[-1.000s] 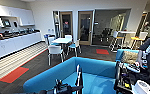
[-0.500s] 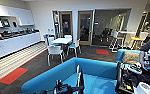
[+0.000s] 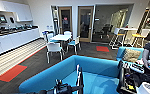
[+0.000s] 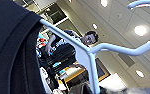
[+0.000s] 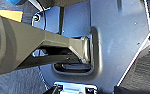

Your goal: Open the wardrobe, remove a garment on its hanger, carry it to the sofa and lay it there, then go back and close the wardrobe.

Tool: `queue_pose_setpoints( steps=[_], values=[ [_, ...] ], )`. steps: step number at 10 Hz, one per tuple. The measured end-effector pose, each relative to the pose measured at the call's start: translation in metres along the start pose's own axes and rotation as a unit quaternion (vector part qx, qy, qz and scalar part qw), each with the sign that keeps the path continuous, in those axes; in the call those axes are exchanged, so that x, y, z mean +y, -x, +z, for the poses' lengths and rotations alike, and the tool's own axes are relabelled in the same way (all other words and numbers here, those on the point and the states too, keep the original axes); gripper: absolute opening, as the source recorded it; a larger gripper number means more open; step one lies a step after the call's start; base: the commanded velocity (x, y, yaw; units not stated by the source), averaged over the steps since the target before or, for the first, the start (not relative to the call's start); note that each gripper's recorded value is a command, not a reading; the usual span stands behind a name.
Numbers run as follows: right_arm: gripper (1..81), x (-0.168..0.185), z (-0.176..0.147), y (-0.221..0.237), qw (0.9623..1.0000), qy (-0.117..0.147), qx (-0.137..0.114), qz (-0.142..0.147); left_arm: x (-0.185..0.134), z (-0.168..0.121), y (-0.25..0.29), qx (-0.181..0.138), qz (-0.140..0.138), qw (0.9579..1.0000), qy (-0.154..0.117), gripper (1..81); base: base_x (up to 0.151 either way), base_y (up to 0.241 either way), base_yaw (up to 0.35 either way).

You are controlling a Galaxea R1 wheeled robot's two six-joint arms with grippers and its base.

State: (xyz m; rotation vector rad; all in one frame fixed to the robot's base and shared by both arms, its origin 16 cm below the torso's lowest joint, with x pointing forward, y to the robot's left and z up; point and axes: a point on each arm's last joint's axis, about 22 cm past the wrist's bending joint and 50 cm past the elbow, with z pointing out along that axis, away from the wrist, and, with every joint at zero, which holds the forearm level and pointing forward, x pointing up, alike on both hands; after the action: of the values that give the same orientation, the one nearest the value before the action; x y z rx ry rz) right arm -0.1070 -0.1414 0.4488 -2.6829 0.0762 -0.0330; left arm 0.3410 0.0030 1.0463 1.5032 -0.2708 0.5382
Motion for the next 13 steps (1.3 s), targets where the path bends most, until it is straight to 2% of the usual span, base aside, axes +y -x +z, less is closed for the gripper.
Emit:
queue_pose_setpoints(
  steps=[3, 4, 6, 9, 11, 13],
  values=[
    [81.1, 0.0, -0.008, 0.031, 0.9991, 0.004, -0.039, 0.018, -0.041, 0.001, 0.003, -0.001, -0.047, 0.9989, -0.007, 1.0, 0.078, 0.0, 0.0],
    [81.1, 0.0, -0.009, 0.034, 0.9989, 0.004, -0.043, 0.02, -0.046, 0.001, 0.003, -0.002, -0.052, 0.9986, -0.008, 1.0, 0.0, 0.0, 0.0],
    [81.1, 0.001, -0.007, 0.019, 0.9992, 0.004, -0.035, 0.018, -0.048, 0.002, 0.0, -0.001, -0.048, 0.9988, -0.007, 1.0, 0.0, 0.0, 0.0],
    [81.1, 0.0, -0.008, 0.028, 0.999, 0.004, -0.04, 0.02, -0.046, 0.004, 0.001, -0.001, -0.047, 0.9989, -0.004, 1.0, 0.0, 0.0, 0.0],
    [81.1, 0.001, -0.007, 0.024, 0.9991, 0.004, -0.038, 0.019, -0.04, 0.02, 0.006, -0.007, -0.05, 0.9986, 0.013, 1.0, 0.0, 0.0, 0.0],
    [81.1, 0.0, -0.007, 0.023, 0.9991, 0.004, -0.037, 0.018, -0.05, 0.041, 0.005, -0.006, -0.05, 0.9986, 0.017, 1.0, 0.0, 0.0, 0.0]
  ],
)
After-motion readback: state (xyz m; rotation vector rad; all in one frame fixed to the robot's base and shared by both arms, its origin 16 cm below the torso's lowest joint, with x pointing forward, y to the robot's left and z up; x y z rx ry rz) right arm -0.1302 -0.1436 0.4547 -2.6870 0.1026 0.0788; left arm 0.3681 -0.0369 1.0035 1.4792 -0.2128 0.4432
